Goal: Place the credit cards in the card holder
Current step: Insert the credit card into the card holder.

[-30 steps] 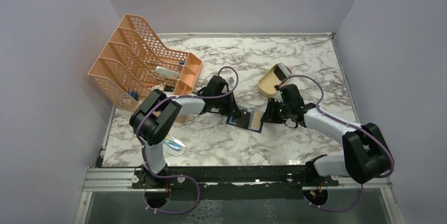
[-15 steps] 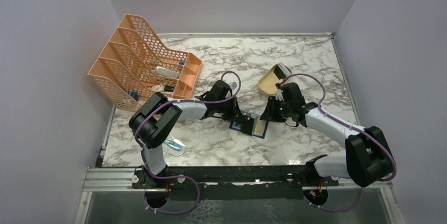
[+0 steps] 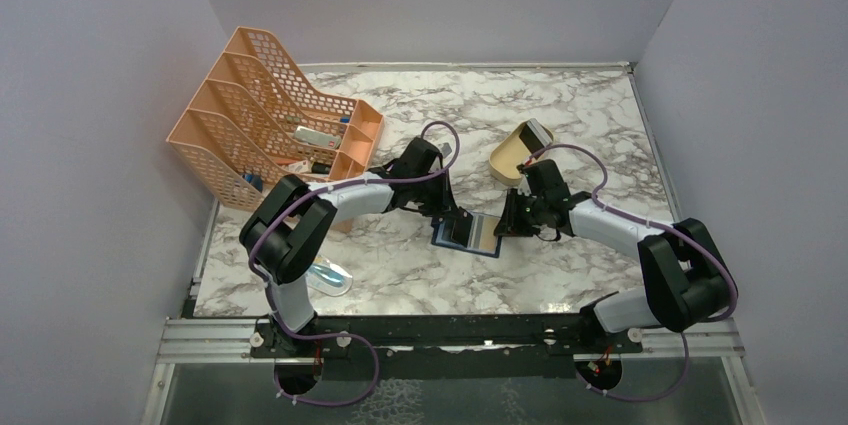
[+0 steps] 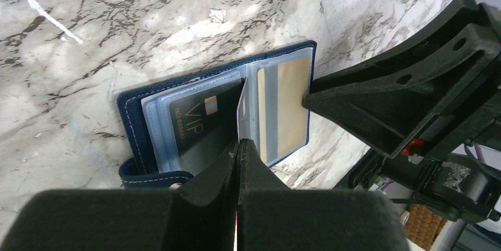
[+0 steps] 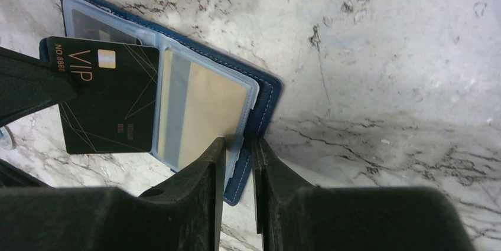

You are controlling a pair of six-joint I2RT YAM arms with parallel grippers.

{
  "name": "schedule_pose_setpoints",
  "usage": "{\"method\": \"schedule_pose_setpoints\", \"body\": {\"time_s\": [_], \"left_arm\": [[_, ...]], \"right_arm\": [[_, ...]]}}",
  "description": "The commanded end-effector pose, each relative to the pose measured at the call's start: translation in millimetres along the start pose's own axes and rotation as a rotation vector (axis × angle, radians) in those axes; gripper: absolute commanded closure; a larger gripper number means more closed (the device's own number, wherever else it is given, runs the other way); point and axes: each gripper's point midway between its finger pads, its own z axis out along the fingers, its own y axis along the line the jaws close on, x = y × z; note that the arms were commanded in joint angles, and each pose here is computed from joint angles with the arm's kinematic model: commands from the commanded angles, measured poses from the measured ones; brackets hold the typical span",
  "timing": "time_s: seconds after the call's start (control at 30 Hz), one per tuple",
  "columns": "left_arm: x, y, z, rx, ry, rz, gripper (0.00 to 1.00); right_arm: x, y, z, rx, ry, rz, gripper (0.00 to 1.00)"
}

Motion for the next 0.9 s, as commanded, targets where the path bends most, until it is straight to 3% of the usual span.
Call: {"method": "schedule_pose_setpoints", "body": {"time_s": [0.0, 0.43, 0.87], "left_arm": [[-5.3, 3.5, -4.0, -0.015, 0.001, 0.032, 1.00], [-13.6, -24.3, -17.8, 0.132, 0.020, 0.036, 1.00], [-4.3, -10.5, -3.8, 0.120, 0.049, -0.003, 1.00]], "right_arm": [[0.0, -20.1, 10.1, 0.094, 0.004, -0.060, 0.79], [-0.6, -17.9, 9.1, 0.076, -0.009, -0.071, 0.81], [1.8, -17.8, 8.5, 0.071, -0.007, -0.069, 0.81]]}}
